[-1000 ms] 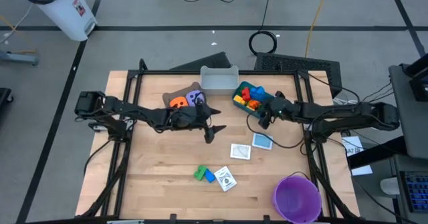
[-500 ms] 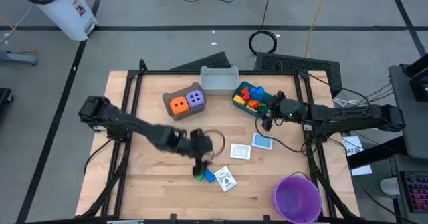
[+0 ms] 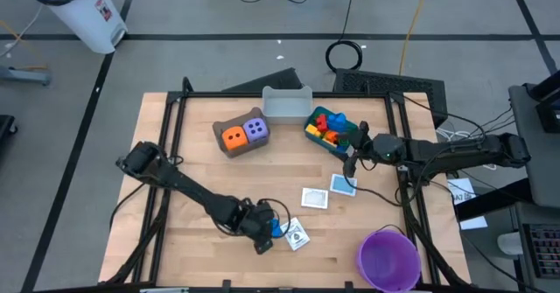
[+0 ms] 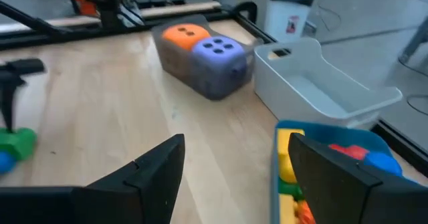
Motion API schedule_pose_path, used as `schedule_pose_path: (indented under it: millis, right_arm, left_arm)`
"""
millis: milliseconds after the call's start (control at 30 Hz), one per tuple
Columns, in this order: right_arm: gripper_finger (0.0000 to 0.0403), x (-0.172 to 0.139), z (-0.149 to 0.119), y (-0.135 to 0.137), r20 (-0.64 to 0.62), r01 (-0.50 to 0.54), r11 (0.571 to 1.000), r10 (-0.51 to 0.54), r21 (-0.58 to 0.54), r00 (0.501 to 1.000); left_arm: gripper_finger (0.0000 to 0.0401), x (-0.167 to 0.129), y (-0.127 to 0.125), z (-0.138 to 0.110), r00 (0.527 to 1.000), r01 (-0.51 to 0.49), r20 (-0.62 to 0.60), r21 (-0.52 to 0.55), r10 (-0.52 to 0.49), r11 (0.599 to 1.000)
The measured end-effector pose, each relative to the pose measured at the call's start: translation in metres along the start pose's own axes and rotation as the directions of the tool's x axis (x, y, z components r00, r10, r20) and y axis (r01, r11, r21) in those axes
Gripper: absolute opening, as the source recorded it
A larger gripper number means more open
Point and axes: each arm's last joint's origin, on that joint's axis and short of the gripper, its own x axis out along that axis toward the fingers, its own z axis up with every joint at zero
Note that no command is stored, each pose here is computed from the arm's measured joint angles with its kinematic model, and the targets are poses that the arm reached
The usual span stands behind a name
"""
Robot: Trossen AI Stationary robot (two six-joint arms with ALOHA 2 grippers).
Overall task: Pick & Place Toys
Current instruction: Put the green 2 studs game piece into the blue bin
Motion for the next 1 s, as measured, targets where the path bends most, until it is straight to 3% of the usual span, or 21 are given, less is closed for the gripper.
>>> schedule_pose_path:
  millis: [133, 300, 500, 667, 1000]
  right_arm:
    - [0.0258, -0.001, 0.003, 0.005, 0.033, -0.029, 1.000, 0.029, -0.007, 0.999]
    - [0.0258, -0.002, 0.004, 0.008, 0.048, -0.046, 0.999, 0.047, -0.021, 0.998]
    - [0.0258, -0.003, 0.004, 0.009, 0.050, -0.051, 0.998, 0.052, -0.023, 0.997]
    - [0.0258, -0.003, 0.004, 0.009, 0.050, -0.051, 0.998, 0.052, -0.023, 0.997]
    - [0.0258, -0.002, 0.004, 0.009, 0.047, -0.050, 0.998, 0.051, -0.024, 0.998]
  left_arm:
    - [0.0285, 0.002, 0.003, 0.002, 1.000, -0.024, 0.015, -0.067, 0.025, 0.997]
    - [0.0271, 0.000, 0.007, 0.005, 0.998, -0.052, 0.023, -0.054, 0.054, 0.997]
    - [0.0252, 0.003, 0.035, 0.005, 0.965, -0.252, -0.097, -0.085, 0.244, 0.964]
    - [0.0246, -0.005, 0.051, 0.015, 0.940, -0.319, -0.163, -0.102, 0.301, 0.942]
    - [0.0246, -0.011, 0.064, 0.036, 0.952, -0.292, -0.136, -0.132, 0.275, 0.947]
